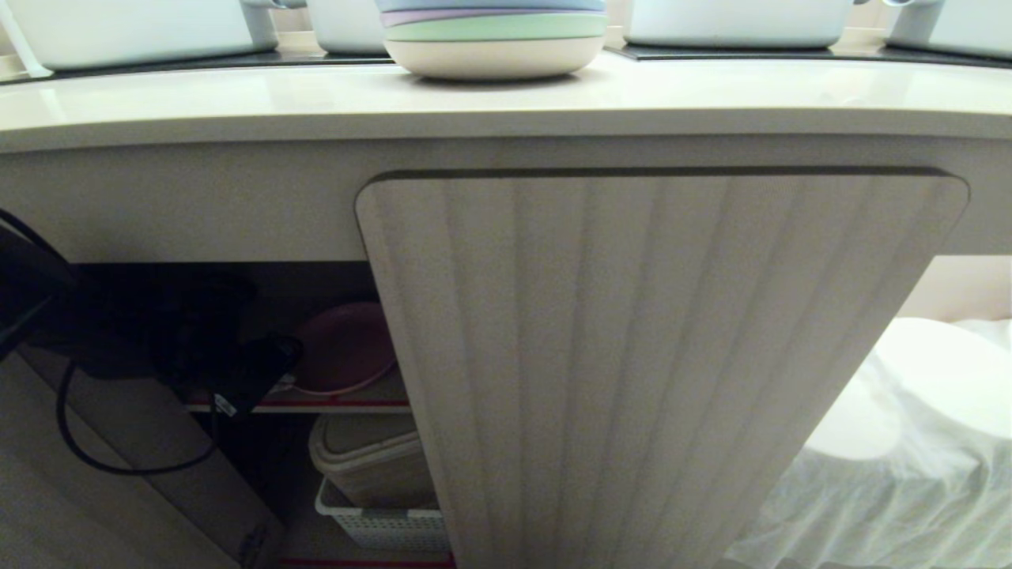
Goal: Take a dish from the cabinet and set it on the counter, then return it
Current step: Put it back into the cabinet
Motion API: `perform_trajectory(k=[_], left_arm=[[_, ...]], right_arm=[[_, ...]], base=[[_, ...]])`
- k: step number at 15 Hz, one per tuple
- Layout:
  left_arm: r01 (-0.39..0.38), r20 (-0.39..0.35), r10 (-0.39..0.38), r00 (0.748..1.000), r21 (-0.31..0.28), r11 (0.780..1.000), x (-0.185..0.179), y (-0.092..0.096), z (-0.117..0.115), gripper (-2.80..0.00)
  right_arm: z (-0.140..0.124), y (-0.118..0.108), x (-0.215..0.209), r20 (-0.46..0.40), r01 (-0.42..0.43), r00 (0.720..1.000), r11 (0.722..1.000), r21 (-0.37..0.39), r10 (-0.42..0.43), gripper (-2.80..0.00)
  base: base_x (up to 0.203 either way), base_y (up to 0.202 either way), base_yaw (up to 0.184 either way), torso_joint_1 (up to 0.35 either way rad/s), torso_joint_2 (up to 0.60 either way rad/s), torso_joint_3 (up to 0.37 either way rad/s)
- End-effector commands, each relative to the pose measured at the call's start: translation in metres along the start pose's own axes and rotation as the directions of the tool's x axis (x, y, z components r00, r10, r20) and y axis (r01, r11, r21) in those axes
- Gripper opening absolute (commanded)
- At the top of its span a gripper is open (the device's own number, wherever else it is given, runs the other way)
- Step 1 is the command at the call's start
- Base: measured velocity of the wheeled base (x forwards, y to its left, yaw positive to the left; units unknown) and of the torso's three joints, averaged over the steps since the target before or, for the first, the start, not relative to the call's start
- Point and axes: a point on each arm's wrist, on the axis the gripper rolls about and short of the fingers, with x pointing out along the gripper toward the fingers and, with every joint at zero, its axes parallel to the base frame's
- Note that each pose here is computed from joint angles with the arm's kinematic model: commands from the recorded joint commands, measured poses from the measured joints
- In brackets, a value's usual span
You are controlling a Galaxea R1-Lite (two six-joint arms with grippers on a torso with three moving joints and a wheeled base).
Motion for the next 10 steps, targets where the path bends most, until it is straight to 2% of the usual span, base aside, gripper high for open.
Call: perform_trajectory(k=[1, 10], left_arm=[[0.002, 0.004, -0.002, 1.000, -0.006, 1.000, -0.0010, 0.0001, 0.0010, -2.80], [-0.007, 0.000, 0.007, 1.000, -0.008, 1.000, -0.0058, 0.0027, -0.0008, -2.80]], right_arm=[[0.0001, 0.0000, 0.0000, 0.001, 0.000, 1.000, 1.000, 0.000, 0.000, -2.80], [0.0001, 0.0000, 0.0000, 0.001, 0.000, 1.000, 1.000, 0.000, 0.000, -2.80]], base=[[0.000, 0.000, 0.000, 0.000, 0.00, 0.000], [0.000, 0.000, 0.000, 0.000, 0.00, 0.000]])
